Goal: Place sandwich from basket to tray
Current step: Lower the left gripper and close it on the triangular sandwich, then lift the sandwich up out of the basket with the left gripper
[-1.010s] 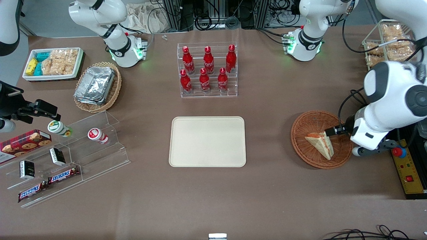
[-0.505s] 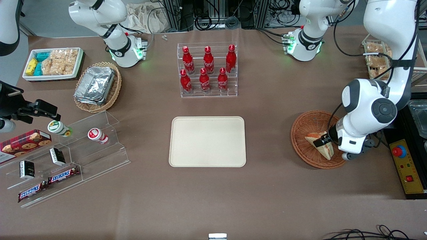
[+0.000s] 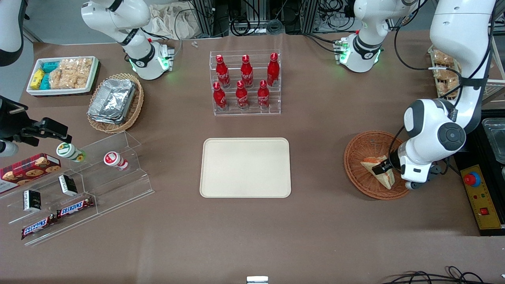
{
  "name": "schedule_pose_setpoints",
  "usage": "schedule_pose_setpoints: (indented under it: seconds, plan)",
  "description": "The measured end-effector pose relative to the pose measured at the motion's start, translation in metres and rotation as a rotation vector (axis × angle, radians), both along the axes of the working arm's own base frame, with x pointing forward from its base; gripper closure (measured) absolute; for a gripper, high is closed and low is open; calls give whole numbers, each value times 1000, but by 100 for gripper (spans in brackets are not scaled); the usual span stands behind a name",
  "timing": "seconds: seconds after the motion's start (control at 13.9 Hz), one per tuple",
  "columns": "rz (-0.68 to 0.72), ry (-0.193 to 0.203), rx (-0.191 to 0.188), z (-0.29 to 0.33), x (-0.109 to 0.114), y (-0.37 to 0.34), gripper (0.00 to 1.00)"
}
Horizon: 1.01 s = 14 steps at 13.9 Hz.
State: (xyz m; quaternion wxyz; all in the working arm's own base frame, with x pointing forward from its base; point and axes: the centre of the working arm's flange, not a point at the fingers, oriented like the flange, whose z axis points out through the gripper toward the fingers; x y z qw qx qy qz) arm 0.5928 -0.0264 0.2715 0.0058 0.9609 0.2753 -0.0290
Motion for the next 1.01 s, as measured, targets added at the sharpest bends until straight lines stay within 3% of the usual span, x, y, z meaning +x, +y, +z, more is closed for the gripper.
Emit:
schedule_pose_setpoints:
  seconds: [0.29,0.43,0.65,0.87,1.01]
  plan:
    - [47,5,-2,-19,0,3,5]
    - [60,11,-4,-28,0,2,22]
    - [75,6,-5,-28,1,1,56]
    - [74,-11,-3,-12,8,0,65]
    - [46,5,9,20,13,0,70]
